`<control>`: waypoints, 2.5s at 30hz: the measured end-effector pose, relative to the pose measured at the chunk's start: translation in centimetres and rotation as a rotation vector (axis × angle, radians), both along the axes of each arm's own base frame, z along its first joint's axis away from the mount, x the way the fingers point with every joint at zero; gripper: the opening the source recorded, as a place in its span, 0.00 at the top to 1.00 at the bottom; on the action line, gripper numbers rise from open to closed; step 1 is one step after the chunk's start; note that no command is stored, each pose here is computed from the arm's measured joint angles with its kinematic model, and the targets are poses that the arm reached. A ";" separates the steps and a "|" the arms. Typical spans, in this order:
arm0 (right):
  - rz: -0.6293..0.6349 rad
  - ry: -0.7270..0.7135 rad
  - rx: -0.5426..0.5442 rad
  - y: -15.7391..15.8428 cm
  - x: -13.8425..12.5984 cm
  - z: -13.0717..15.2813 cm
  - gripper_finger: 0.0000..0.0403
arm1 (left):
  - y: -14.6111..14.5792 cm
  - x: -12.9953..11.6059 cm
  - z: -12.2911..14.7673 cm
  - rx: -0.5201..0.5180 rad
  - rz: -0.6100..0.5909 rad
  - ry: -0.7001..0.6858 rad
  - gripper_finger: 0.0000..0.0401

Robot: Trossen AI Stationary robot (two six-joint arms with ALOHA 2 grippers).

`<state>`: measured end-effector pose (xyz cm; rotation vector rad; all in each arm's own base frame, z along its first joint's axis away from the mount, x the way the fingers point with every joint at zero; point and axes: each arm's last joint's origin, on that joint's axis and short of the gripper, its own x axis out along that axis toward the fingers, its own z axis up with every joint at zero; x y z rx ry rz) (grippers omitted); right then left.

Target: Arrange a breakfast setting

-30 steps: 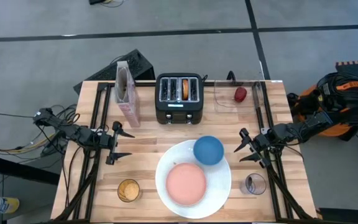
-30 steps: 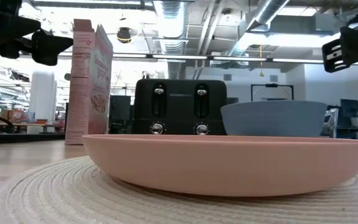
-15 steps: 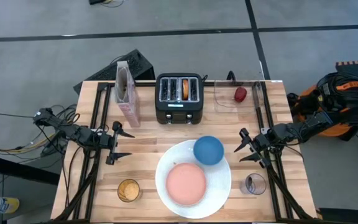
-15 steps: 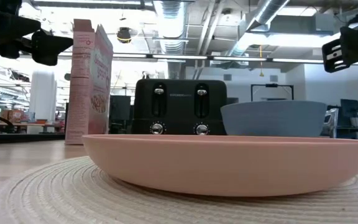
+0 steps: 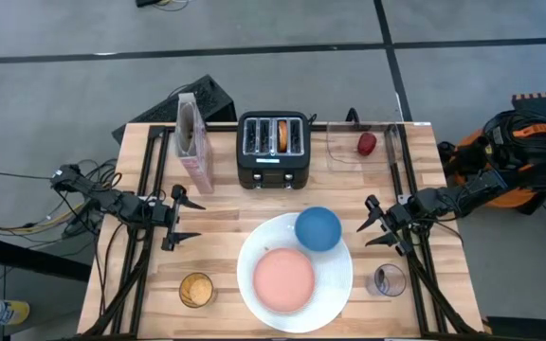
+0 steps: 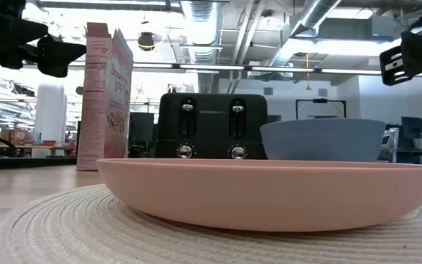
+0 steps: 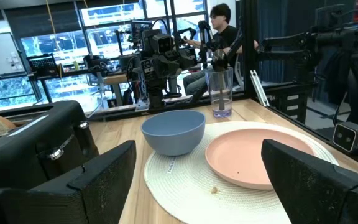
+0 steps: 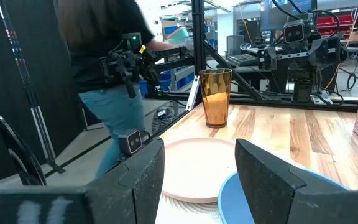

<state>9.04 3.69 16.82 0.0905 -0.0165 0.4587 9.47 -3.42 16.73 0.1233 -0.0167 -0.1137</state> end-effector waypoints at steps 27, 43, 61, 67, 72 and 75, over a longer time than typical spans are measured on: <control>0.000 -0.001 0.000 0.0 0.0 0.0 0.46 | 0.0 0.0 0.0 0.001 0.000 -0.001 0.17; 0.000 0.000 0.000 0.0 0.0 0.0 0.46 | 0.0 0.0 0.0 -0.251 0.009 0.027 0.17; 0.000 0.000 0.000 0.0 0.0 0.0 0.46 | 1.5 -2.1 5.6 -0.656 0.243 0.206 0.17; 0.000 0.000 0.000 0.0 0.0 0.0 0.46 | 1.7 -2.3 7.3 -0.827 0.393 0.394 0.13; 0.000 0.000 0.000 0.0 0.0 0.0 0.46 | 1.3 -1.4 8.3 -0.876 0.506 0.465 0.02; 0.000 0.000 0.000 0.0 0.0 0.0 0.46 | 1.0 -0.7 8.7 -0.921 0.548 0.476 0.01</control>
